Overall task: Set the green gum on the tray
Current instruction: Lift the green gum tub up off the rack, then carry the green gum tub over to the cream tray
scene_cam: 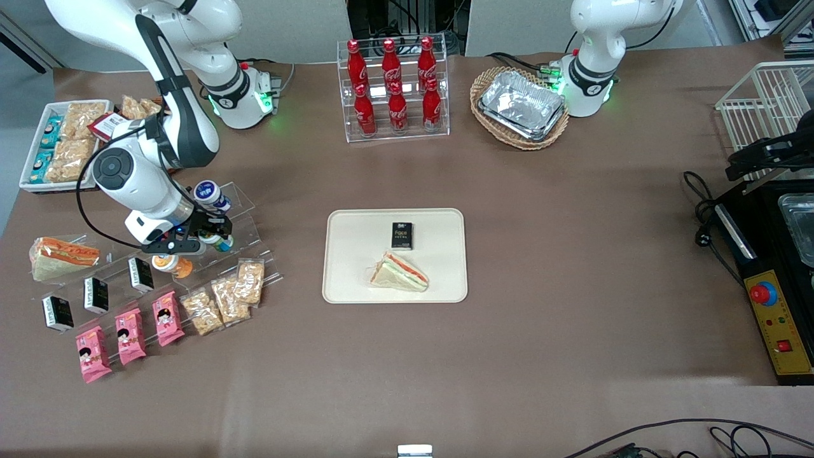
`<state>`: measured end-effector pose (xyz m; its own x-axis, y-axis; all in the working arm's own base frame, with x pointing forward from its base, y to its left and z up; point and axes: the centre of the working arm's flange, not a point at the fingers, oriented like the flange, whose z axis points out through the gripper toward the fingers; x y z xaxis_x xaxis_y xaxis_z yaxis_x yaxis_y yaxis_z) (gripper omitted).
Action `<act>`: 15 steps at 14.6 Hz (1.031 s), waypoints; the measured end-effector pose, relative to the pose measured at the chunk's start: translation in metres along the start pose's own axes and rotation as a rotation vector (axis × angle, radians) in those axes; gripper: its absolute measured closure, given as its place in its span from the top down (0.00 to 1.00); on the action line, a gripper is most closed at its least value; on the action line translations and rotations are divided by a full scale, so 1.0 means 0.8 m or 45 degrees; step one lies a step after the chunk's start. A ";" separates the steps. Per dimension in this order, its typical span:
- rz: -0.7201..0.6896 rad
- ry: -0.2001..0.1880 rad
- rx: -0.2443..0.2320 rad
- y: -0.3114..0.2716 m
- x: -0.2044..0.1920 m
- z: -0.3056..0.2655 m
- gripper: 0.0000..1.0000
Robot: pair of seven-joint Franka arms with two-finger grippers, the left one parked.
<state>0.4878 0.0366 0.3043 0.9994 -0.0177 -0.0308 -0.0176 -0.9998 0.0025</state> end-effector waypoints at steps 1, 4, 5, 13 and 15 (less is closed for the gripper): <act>-0.002 0.001 0.000 0.000 0.000 0.000 0.57; -0.033 0.039 0.002 0.000 0.008 -0.019 0.57; -0.051 0.051 0.005 0.000 0.013 -0.038 0.57; -0.072 -0.016 0.042 -0.008 0.007 -0.244 0.57; -0.021 -0.033 0.099 -0.030 -0.001 -0.261 0.57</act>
<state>0.4936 0.0611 0.5129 0.9984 -0.0001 -0.0563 -0.0044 -0.9971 -0.0759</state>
